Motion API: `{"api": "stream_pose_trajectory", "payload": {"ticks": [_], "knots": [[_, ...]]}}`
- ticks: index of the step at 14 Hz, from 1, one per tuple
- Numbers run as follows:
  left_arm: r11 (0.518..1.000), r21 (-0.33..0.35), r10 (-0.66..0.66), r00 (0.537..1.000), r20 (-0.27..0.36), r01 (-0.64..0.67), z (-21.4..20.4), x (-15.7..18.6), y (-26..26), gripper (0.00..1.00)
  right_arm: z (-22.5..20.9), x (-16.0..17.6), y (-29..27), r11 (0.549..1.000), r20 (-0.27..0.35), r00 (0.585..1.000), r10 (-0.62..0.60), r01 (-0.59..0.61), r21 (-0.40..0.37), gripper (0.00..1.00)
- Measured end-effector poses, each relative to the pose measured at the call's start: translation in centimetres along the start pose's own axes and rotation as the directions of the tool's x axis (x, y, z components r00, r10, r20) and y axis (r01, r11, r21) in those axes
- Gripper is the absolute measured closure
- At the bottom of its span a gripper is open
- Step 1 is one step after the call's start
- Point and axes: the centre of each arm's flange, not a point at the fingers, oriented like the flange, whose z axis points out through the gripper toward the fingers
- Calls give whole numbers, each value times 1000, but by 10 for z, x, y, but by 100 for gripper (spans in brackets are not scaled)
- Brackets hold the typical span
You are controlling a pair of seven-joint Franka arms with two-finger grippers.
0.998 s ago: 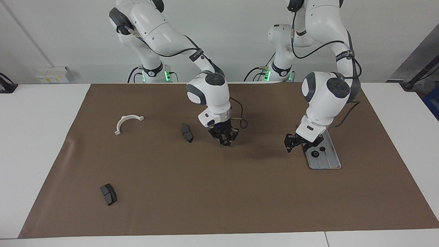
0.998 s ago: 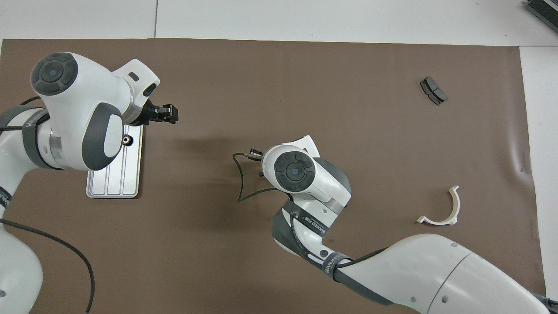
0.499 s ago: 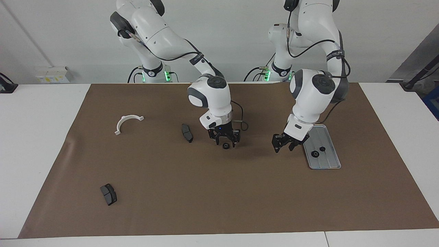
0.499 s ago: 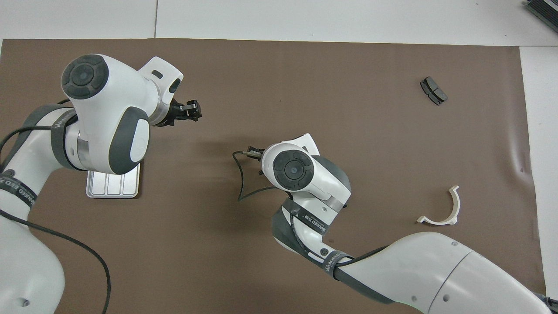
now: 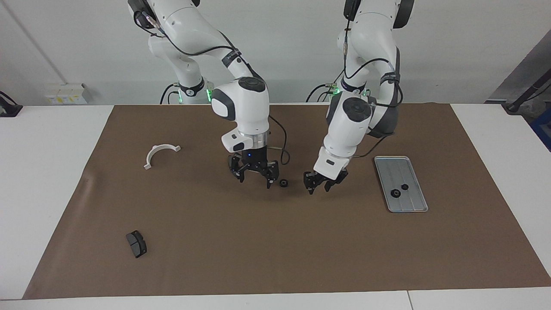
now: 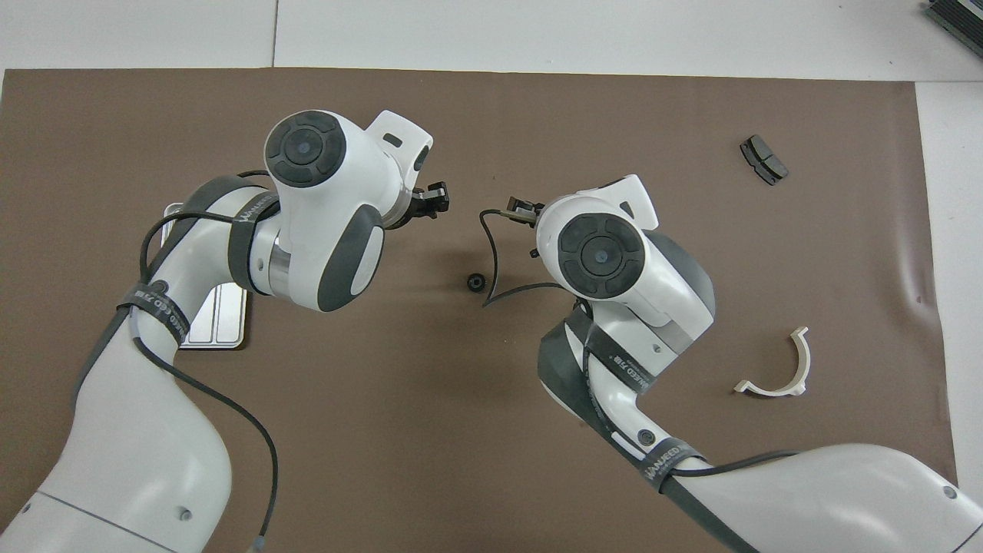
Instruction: Pick bearing gear from pile to tray
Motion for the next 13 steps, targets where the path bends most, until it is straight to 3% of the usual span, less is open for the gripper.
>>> {"api": "stream_pose_trajectory", "payload": {"ticks": [2, 8, 13], "knots": [[999, 7, 33, 999, 15, -33, 18, -14, 24, 40, -10, 24, 26, 999, 0, 999, -34, 34, -28, 0], [993, 31, 116, 993, 36, -117, 45, -51, 59, 42, -38, 86, 115, 988, 80, 986, -147, 149, -27, 0], [986, 63, 153, 987, 56, -156, 75, -77, 59, 44, -95, 118, 202, 977, 157, 965, -209, 213, -9, 0]]}}
